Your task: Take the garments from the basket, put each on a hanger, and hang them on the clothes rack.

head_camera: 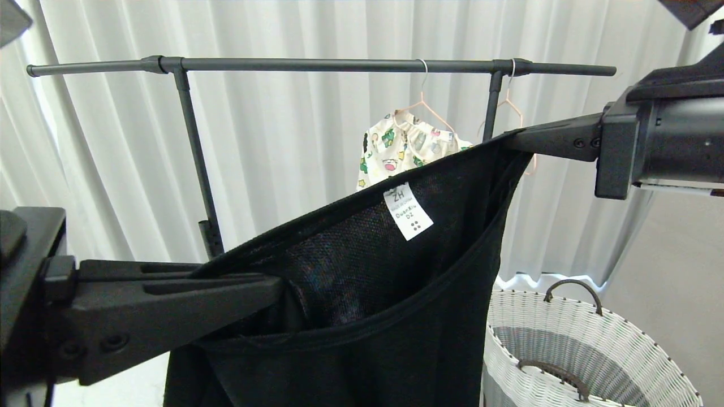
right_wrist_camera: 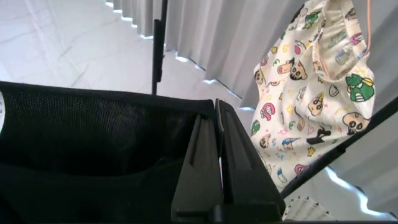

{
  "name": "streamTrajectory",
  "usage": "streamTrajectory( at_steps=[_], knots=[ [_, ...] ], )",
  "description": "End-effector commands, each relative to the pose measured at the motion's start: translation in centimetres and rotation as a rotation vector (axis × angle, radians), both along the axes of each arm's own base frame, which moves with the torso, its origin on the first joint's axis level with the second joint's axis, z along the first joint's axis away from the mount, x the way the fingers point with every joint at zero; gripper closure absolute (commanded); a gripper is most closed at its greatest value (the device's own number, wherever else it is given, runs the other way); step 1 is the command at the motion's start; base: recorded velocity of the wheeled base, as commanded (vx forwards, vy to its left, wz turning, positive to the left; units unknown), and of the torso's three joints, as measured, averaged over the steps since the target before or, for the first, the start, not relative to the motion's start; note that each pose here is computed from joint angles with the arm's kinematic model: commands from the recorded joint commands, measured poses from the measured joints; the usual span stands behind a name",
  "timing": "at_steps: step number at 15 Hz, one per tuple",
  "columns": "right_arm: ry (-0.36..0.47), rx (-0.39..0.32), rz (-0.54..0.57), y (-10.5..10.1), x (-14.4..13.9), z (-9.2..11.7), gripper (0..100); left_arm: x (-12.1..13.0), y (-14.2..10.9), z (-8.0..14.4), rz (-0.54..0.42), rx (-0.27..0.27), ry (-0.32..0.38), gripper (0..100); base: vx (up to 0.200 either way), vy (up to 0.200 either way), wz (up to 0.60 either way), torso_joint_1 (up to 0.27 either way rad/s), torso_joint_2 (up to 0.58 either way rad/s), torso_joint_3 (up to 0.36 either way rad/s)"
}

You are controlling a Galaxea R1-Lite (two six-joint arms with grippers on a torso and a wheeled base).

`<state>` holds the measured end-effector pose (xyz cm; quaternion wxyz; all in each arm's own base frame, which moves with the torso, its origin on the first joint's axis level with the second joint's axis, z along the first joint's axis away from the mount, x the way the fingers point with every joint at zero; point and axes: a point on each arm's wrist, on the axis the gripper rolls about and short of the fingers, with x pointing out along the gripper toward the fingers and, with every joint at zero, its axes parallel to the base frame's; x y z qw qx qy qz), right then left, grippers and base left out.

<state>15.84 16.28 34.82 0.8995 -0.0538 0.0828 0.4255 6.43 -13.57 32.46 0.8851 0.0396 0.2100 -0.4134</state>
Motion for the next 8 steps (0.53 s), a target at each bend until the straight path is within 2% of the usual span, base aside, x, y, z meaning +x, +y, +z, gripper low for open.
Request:
streamTrajectory(
  at_steps=[1, 2, 3, 4, 5, 6, 8],
  knots=[
    [0.006, -0.006, -0.022, -1.3, -0.7, 0.4, 100, 0.7, -0.5, -1.0, 0.046, 0.073, -0.025, 100, 0.000, 0.000, 0.00, 0.000, 0.00, 0.000],
    [0.013, -0.021, -0.033, -2.1, -1.2, 0.5, 100, 1.7, -0.8, -1.4, 0.110, 0.129, -0.055, 100, 0.000, 0.000, 0.00, 0.000, 0.00, 0.000],
    [0.026, -0.066, -0.038, -3.8, -2.8, 0.7, 100, 4.4, -1.5, -1.6, 0.269, 0.186, -0.096, 100, 0.000, 0.000, 0.00, 0.000, 0.00, 0.000],
    [0.026, -0.100, -0.033, -4.9, -3.9, 0.7, 100, 5.3, -2.4, -1.0, 0.319, 0.156, -0.125, 100, 0.000, 0.000, 0.00, 0.000, 0.00, 0.000],
    [0.023, -0.133, -0.024, -5.7, -4.8, 0.7, 100, 6.2, -3.3, -0.3, 0.341, 0.108, -0.152, 100, 0.000, 0.000, 0.00, 0.000, 0.00, 0.000],
    [0.014, -0.143, -0.021, -6.1, -5.2, 0.7, 100, 6.8, -3.9, 0.1, 0.349, 0.086, -0.163, 100, 0.000, 0.000, 0.00, 0.000, 0.00, 0.000],
    [0.011, -0.143, -0.020, -6.1, -5.2, 0.7, 100, 7.0, -4.2, 0.0, 0.347, 0.090, -0.161, 100, 0.000, 0.000, 0.00, 0.000, 0.00, 0.000]
  ],
)
